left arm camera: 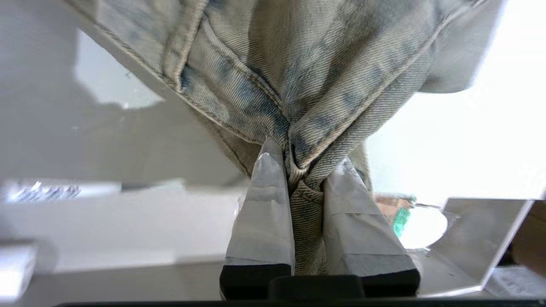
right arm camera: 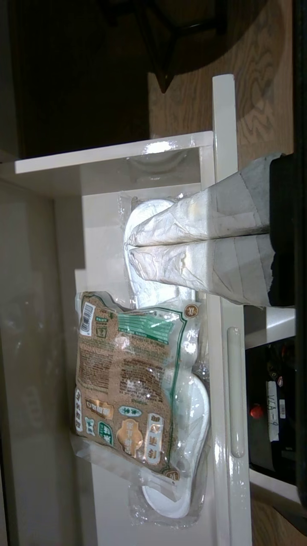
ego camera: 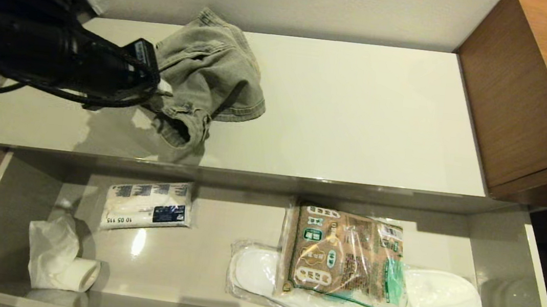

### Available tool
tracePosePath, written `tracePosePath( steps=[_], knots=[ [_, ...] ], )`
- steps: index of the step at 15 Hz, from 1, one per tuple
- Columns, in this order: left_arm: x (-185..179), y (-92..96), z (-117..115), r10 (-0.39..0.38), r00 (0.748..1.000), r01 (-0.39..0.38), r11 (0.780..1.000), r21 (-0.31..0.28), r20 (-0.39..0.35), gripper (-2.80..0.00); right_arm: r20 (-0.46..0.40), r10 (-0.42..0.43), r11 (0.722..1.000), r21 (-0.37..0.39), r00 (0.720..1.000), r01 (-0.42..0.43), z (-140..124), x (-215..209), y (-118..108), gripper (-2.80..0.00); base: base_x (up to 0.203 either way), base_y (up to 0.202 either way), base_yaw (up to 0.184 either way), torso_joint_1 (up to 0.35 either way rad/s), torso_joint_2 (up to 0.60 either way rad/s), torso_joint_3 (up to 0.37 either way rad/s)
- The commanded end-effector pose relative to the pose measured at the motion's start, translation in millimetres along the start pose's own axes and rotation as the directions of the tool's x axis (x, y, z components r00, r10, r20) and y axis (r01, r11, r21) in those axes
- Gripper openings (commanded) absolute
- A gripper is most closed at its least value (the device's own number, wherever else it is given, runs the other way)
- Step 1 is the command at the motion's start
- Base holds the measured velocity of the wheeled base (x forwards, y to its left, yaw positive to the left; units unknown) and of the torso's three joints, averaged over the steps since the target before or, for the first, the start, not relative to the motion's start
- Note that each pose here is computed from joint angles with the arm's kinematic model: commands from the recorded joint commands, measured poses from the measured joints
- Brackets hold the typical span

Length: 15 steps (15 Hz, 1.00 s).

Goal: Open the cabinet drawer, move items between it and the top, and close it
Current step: Pick up the shorts on the table, then put the shorts in the drawer

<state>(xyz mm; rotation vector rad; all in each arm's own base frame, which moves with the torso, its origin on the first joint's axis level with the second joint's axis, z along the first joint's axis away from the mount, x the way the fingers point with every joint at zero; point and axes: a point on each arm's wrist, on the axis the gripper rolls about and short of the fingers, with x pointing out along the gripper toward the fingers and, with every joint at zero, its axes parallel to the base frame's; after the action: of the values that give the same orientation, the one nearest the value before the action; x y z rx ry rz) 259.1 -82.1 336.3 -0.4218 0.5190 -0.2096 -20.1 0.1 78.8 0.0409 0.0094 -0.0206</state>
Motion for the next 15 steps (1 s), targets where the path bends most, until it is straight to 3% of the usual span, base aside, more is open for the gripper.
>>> tracePosePath(
  steps=[1,3,6,11,15],
  knots=[
    [-50.8,2.1,-2.5,-0.024,0.998,0.025,1.0,-0.006,0.065,-2.8,-0.001,0.0,1.0,-0.001,1.0,0.0,0.1,0.1,0.0,-2.8,0.0,0.0,0.0,0.0,0.0,0.0],
    [-67.8,4.9,-8.5,-0.017,0.998,0.018,1.0,-0.012,0.053,-2.8,-0.002,0.0,1.0,0.001,1.0,0.0,-0.2,0.2,0.0,-2.8,0.0,0.0,0.0,0.0,0.0,0.0],
    [-141.8,11.0,-26.7,-0.026,0.998,0.028,0.999,-0.037,0.059,-2.8,-0.002,0.0,1.0,0.001,1.0,0.0,-0.3,0.2,0.0,-2.8,0.0,0.0,0.0,0.0,0.0,0.0],
    [-231.1,30.6,-75.5,-0.106,0.994,0.104,0.993,-0.053,-0.041,-2.8,-0.001,0.0,1.0,-0.001,1.0,0.0,0.1,0.1,0.0,-2.8,0.0,0.0,0.0,0.0,0.0,0.0],
    [-247.9,39.5,-97.7,-0.131,0.983,0.124,0.991,-0.056,-0.126,-2.8,-0.001,0.0,1.0,0.001,1.0,0.0,0.1,0.1,0.0,-2.8,0.0,0.0,0.0,0.0,0.0,0.0]
  ],
)
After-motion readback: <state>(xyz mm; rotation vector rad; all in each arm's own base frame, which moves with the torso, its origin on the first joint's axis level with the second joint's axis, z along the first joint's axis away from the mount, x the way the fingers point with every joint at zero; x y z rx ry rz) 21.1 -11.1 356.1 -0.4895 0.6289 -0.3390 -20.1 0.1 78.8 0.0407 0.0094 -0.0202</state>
